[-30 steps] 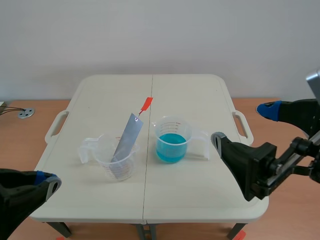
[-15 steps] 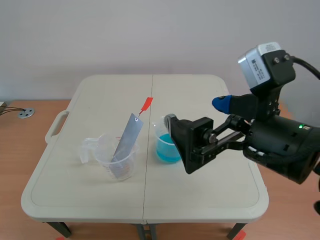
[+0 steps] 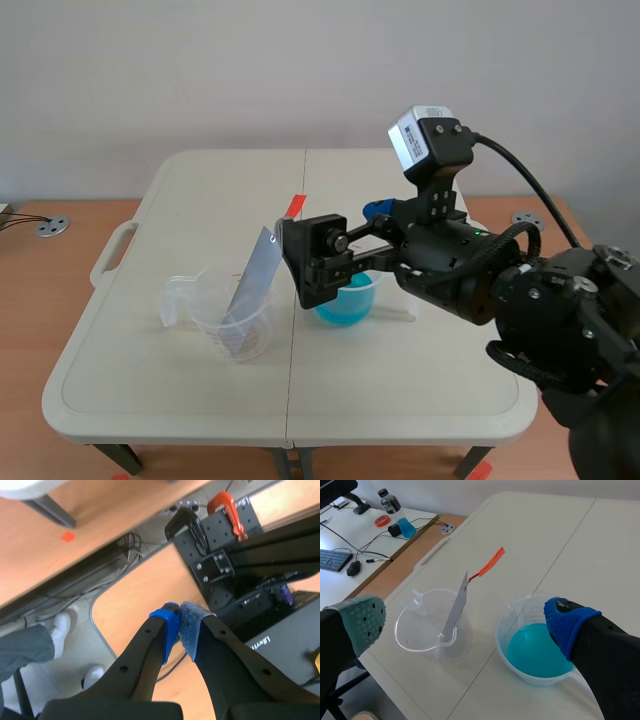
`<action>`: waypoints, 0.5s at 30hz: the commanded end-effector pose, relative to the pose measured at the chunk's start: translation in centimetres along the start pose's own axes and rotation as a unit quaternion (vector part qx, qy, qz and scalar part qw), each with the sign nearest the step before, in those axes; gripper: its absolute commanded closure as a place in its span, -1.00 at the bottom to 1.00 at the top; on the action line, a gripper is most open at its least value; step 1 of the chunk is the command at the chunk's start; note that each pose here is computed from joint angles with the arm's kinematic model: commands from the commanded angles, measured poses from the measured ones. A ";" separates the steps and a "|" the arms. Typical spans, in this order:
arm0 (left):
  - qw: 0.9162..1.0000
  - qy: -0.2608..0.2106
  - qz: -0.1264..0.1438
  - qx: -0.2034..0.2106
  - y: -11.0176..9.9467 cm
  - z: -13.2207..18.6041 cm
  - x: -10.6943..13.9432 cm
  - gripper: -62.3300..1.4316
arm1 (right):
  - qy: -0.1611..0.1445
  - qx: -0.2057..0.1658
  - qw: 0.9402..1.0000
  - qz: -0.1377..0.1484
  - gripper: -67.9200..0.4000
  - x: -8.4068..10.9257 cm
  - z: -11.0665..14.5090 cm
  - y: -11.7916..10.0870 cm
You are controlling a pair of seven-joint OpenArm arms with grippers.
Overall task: Hold the metal plate by the orange handle, dip it into the blue solution, take it out and point at it, then put the plate back in the beaker on the left.
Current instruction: 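Lift the metal plate out of the left beaker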
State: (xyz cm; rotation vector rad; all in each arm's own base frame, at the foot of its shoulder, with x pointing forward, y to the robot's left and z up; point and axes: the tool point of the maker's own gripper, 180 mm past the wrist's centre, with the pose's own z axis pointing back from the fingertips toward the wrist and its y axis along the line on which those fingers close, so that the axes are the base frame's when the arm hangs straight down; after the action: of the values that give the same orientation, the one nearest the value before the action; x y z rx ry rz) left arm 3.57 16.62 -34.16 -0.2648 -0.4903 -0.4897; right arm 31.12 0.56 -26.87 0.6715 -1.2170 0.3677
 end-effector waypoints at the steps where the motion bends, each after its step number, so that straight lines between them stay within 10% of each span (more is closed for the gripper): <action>1: 1.000 -0.005 0.000 -0.002 0.0 0.0 0.4 0.81 | -0.020 0.010 1.000 -0.001 -0.95 1.3 -0.8 0.4; 15: 1.000 0.000 0.000 -0.002 0.0 0.0 0.2 0.81 | -0.023 0.012 0.998 -0.049 -0.95 0.4 -5.7 -0.3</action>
State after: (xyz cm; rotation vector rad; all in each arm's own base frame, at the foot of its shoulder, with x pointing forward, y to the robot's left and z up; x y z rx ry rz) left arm 3.48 16.75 -34.31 -0.2586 -0.4763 -0.4924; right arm 34.83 3.59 -29.73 0.7364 -1.1588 0.2816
